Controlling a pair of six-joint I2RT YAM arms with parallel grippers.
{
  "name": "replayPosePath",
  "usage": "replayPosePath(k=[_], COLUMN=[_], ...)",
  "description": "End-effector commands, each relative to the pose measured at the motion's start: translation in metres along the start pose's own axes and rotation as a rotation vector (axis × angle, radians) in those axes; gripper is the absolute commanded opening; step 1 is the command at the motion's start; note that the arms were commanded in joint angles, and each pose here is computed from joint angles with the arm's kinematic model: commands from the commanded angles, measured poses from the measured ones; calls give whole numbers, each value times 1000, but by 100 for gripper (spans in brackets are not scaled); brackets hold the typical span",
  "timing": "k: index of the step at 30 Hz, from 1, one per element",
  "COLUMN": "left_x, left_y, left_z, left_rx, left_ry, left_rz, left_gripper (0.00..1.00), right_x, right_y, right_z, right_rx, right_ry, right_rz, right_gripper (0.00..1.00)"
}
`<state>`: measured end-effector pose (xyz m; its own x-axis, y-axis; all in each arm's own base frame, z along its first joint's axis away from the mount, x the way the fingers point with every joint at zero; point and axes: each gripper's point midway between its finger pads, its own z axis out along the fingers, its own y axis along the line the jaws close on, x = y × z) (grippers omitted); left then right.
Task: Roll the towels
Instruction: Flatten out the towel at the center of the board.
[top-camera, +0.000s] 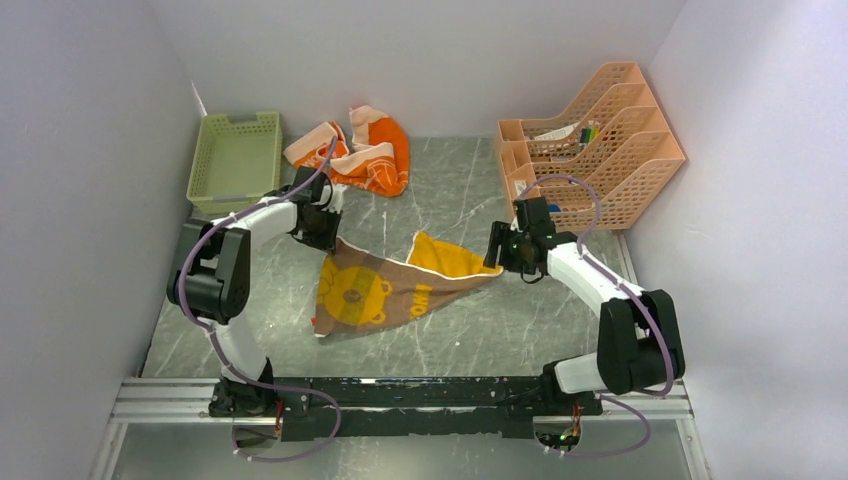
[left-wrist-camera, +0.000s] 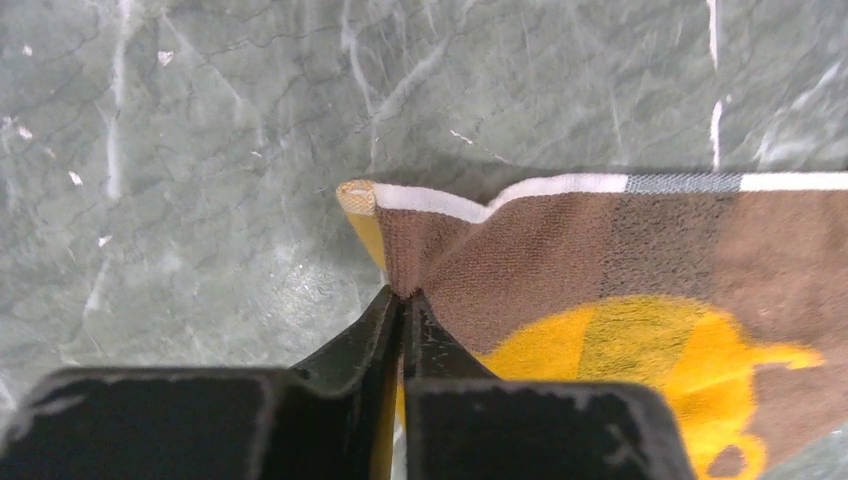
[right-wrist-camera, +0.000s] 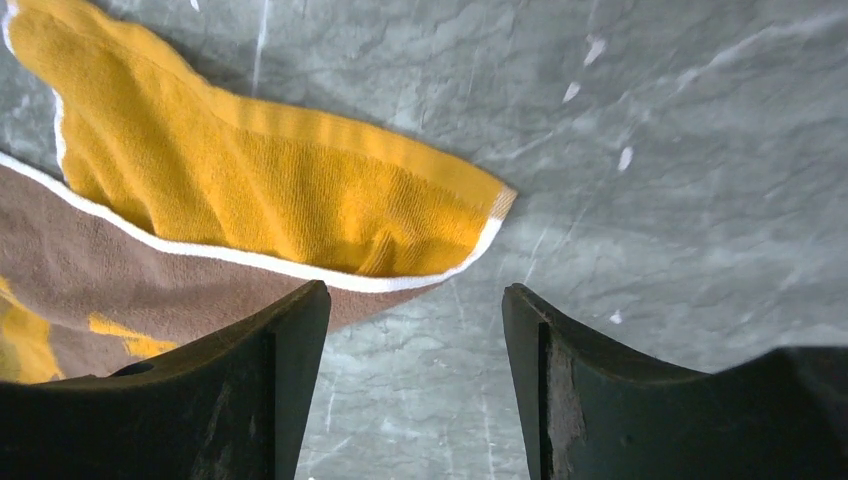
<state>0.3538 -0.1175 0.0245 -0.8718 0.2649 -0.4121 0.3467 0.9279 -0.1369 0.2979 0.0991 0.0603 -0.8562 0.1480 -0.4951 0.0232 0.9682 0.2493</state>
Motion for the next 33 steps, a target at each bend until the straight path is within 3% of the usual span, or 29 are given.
replayPosePath(k=[1,8,14,16,19,20,25,27,28,33], left_x=[5,0,-7,-13,-24,-31,-71,-84,-90,-72], left_y=[-4,-7,-2,1,6,8,10,10,7,-19], left_z=[3,-8,-24,-30,-42,-50,-122,-168,-209,-313], left_rx=[35,35,-5,-21,-35,-41,-116,-157,-179,-130], left_ry=[22,-14,-54,-74,-114,-144,-417,-555,-666,-953], left_rz=[-2,-14,-6,-5,-11,-12,-36,-61,-79,-113], left_gripper=[7,7,7,7,7,7,7,7,7,7], right_x=[18,35,15,11,9,6,-54,-83,-115,-129], right_y=[10,1,4,8,21,25,53,63,76,102], right_z=[8,18,35,44,51,50,3,-29,-69,-153], right_rx=[-23,24,35,16,-51,-71,-160,-177,-206,-333], right_ry=[38,63,24,33,50,47,-122,-214,-320,-447], right_rz=[82,101,100,97,87,82,11,-13,-33,-58], right_gripper=[65,65,61,45,0,0,0,0,0,0])
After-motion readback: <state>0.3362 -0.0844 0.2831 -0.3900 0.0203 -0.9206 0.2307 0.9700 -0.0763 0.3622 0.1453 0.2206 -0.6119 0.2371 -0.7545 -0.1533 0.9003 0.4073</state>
